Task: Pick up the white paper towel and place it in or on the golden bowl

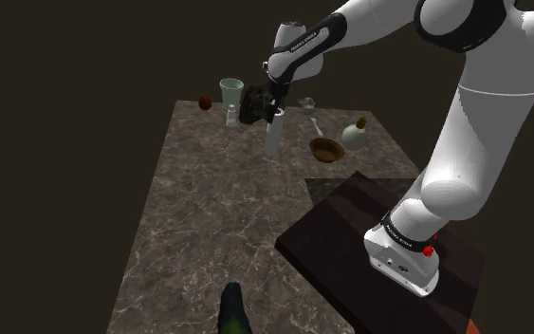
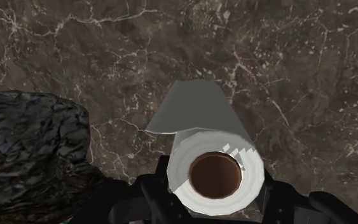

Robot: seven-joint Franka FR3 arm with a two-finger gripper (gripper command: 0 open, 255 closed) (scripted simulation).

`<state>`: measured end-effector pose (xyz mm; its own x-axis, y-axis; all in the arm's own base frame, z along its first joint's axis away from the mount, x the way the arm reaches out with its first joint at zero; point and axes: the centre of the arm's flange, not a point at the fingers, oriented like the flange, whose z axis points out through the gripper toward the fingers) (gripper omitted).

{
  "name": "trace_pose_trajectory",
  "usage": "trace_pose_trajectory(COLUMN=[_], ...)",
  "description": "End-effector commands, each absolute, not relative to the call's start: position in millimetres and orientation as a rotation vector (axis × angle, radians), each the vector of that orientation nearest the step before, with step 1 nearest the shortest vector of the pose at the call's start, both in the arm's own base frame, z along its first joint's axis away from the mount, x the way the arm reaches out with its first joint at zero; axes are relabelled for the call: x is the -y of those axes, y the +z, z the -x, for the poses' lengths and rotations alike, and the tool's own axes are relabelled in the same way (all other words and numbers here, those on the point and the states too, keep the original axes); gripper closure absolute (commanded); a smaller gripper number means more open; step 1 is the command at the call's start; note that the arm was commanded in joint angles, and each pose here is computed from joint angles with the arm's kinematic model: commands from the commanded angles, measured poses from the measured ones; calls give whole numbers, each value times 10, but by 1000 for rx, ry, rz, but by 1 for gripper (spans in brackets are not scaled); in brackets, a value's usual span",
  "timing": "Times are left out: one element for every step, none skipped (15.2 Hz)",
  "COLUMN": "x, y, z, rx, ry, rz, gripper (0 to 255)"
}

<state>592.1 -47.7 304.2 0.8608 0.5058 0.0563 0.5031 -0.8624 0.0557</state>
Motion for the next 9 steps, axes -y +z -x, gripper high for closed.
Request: trace_pose_trajectory(x=[483, 483, 483, 483, 483, 483, 483, 483, 483], y=[3148, 3201, 3254, 3307, 3360, 3412, 3465, 3518, 3571], z=[-5934, -5934, -5934, -5934, -5934, -5934, -5934, -5934, -5934], rx=[-811, -811, -811, -811, -811, -811, -811, -811, -811], ry=[107, 107, 107, 107, 107, 107, 107, 107, 107], rz=[-2993, -2993, -2993, -2993, -2993, -2993, -2993, -2993, -2993], gripper=[255, 255, 255, 255, 255, 255, 255, 255, 255])
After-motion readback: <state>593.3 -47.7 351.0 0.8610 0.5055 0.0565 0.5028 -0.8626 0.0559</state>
